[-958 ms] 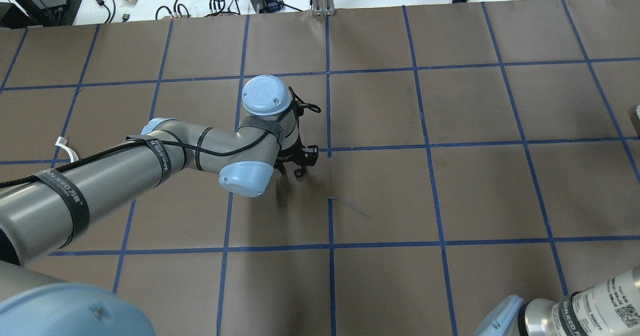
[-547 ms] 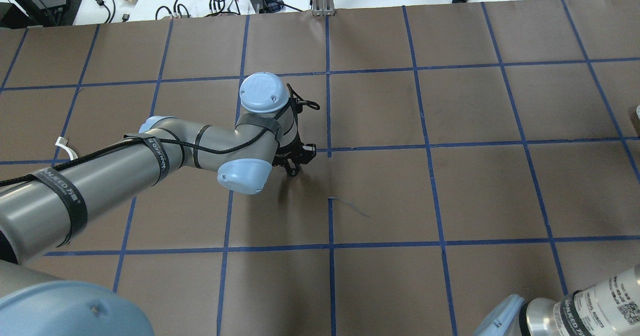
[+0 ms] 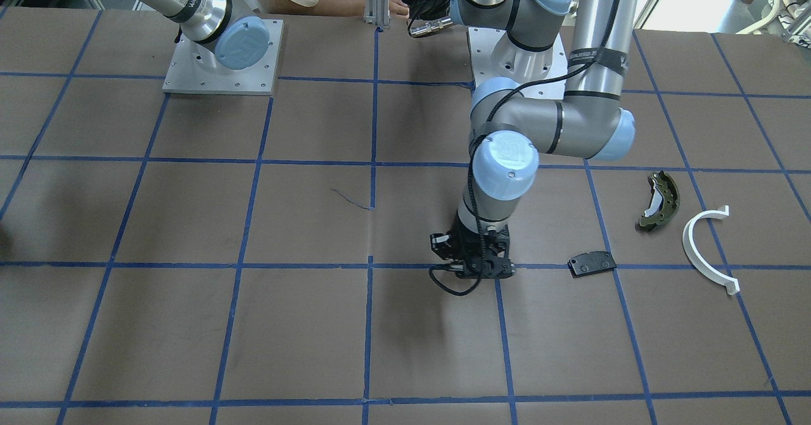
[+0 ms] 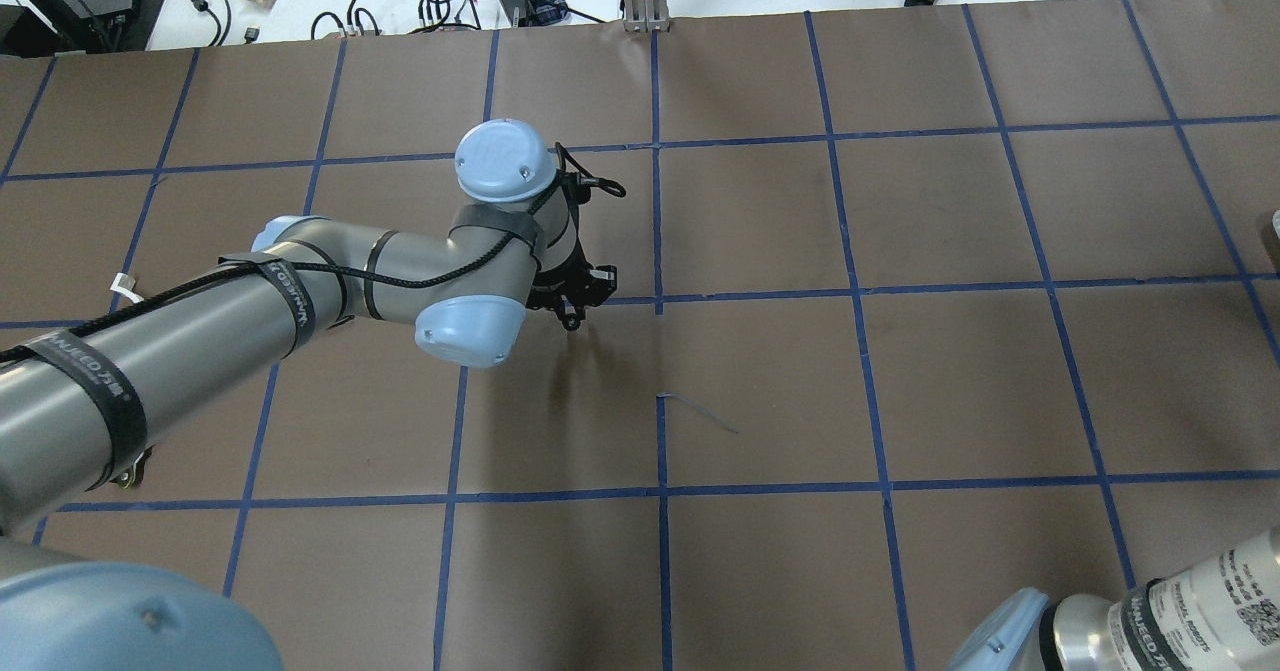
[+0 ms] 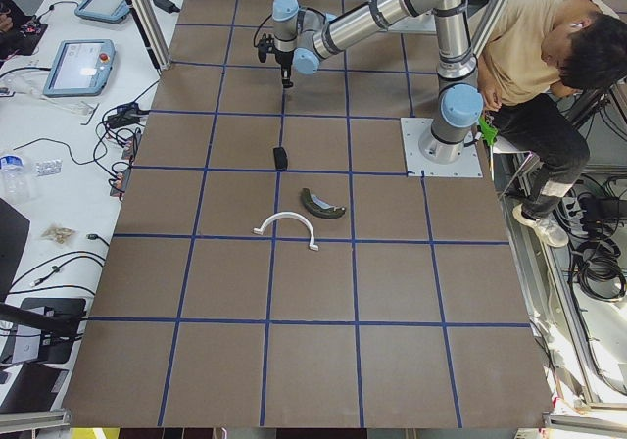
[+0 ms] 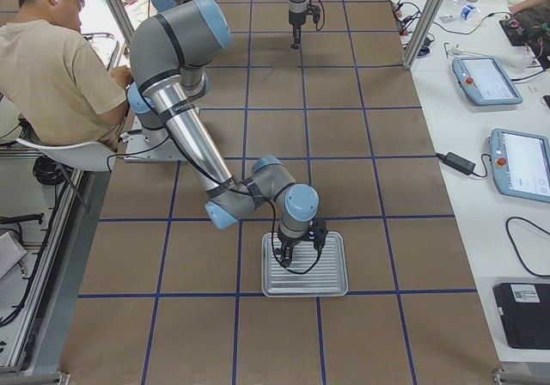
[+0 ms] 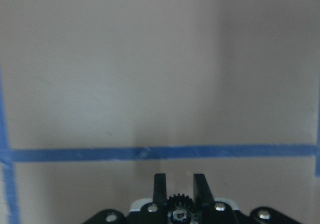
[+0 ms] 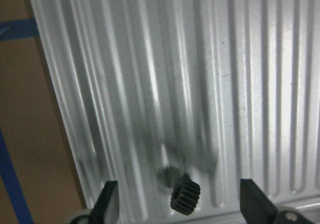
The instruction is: Place bearing gear from tray to pile
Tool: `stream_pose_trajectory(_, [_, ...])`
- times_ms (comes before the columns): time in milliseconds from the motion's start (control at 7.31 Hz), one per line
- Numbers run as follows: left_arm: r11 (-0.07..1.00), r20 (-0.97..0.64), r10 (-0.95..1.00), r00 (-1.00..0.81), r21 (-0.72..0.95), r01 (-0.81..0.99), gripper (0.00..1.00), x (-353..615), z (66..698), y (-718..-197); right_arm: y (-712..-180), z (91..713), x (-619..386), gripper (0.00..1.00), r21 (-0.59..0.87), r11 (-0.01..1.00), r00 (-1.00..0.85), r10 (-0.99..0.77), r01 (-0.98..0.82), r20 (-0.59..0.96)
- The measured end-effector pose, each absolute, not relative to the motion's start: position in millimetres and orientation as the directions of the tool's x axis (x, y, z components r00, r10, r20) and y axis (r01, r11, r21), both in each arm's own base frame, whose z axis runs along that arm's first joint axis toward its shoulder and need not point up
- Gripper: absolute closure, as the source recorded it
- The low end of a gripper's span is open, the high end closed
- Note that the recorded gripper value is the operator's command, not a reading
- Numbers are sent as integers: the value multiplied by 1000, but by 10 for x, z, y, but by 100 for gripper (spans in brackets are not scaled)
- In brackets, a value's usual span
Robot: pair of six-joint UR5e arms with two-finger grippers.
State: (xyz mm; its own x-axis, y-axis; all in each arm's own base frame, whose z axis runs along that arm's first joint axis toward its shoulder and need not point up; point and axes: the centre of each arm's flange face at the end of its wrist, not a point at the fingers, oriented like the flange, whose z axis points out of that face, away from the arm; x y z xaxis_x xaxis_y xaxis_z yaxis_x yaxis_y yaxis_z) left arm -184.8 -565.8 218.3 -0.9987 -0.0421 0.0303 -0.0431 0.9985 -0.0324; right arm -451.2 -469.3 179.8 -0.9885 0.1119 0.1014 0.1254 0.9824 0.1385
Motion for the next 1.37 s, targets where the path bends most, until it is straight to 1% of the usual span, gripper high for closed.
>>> stream_pose_trajectory(274, [998,17,-59,-998,-21,-59,100,-1128,2292,-5789,-4659,1792,-4530,31,169,977,-986,107,128,125])
stream_pose_trajectory(411, [999,2,-36,-999,-11,-36,100,-813,2303,-5769,-4649,1788,-4534,44,178,976,-986,106,128,131])
stream_pose_trajectory(547, [1000,-16,-8,-1000,4,-8,100,-497,2287,-5706,-4645,1783,-4536,46,181,975,-986,105,128,133])
stream_pose_trajectory(684, [1000,-39,11,-999,23,10,100,-192,2264,-5625,-4646,1780,-4538,52,181,975,-985,105,128,134])
stream_pose_trajectory(821, [999,-59,22,-998,40,20,100,52,2248,-5541,-4648,1782,-4540,65,181,975,-985,106,130,134])
stream_pose_trajectory(958, [997,-66,56,-996,65,52,100,266,2179,-5424,-4650,1783,-4541,84,179,975,-985,107,131,134])
stream_pose_trajectory(1095, [992,-62,100,-993,83,94,100,497,2082,-5294,-4652,1784,-4540,100,178,975,-985,109,132,133])
stream_pose_trajectory(1232, [989,-56,125,-991,89,119,100,705,2004,-5186,-4654,1783,-4539,100,176,975,-985,109,132,131])
stream_pose_trajectory(1368, [988,-50,131,-990,93,126,14,815,1953,-5116,-4654,1785,-4537,100,178,975,-986,109,130,127])
